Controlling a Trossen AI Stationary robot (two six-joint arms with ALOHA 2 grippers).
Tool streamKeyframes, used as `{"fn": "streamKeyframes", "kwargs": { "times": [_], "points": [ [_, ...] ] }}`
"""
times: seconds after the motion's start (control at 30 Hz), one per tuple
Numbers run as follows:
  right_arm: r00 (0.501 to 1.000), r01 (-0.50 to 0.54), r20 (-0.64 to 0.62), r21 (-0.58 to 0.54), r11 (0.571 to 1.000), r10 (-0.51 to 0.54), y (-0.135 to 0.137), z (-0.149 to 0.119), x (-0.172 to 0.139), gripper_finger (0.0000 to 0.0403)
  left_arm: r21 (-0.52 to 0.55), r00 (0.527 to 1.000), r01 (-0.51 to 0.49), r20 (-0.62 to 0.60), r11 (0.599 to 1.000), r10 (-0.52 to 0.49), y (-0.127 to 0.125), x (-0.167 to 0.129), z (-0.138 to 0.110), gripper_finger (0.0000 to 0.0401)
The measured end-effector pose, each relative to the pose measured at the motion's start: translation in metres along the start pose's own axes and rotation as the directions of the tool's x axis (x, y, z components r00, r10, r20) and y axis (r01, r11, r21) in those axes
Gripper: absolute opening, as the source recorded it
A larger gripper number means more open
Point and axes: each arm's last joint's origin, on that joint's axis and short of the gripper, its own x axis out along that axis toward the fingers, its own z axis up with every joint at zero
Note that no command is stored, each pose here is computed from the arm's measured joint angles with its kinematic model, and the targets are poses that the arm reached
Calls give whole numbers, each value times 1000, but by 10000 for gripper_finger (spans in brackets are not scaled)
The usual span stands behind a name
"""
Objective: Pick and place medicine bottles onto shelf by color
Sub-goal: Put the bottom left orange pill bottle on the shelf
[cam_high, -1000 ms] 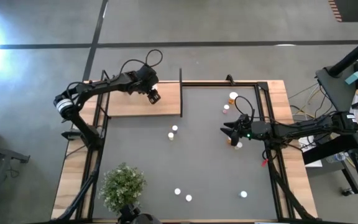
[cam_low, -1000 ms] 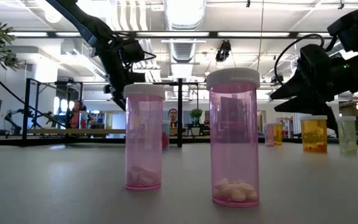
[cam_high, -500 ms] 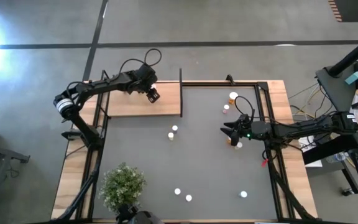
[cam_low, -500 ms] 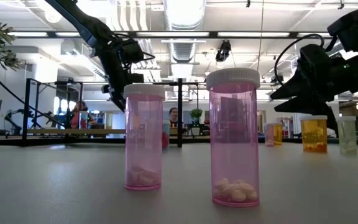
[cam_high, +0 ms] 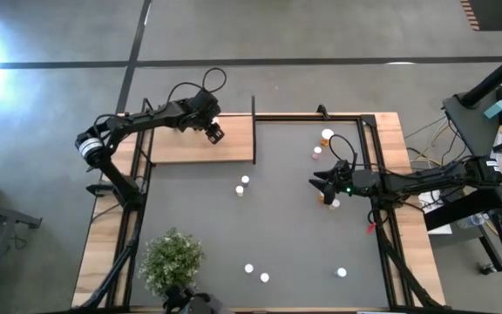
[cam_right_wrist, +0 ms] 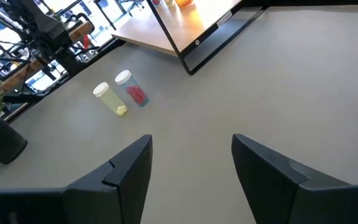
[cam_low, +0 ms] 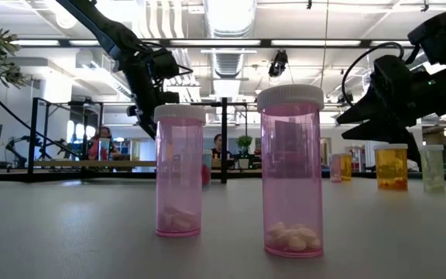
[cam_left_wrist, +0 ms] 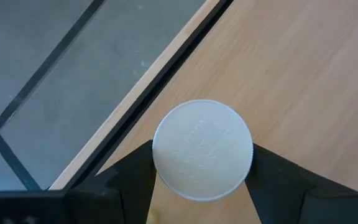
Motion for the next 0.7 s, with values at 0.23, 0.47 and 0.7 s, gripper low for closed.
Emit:
{"fn": "streamKeyframes", "kwargs": {
  "times": [0.23,0.47,0.7],
  "points": [
    [1000,0,0,0,1000,0,0,0,0,210,-6,1000,-22,20,1000,22,1,1,2,206],
    [1000,0,0,0,1000,0,0,0,0,210,-32,1000,-17,18,999,18,1,1,2,206],
    [1000,0,0,0,1000,0,0,0,0,210,-57,1000,-11,11,998,12,0,1,0,206]
  ]
}}
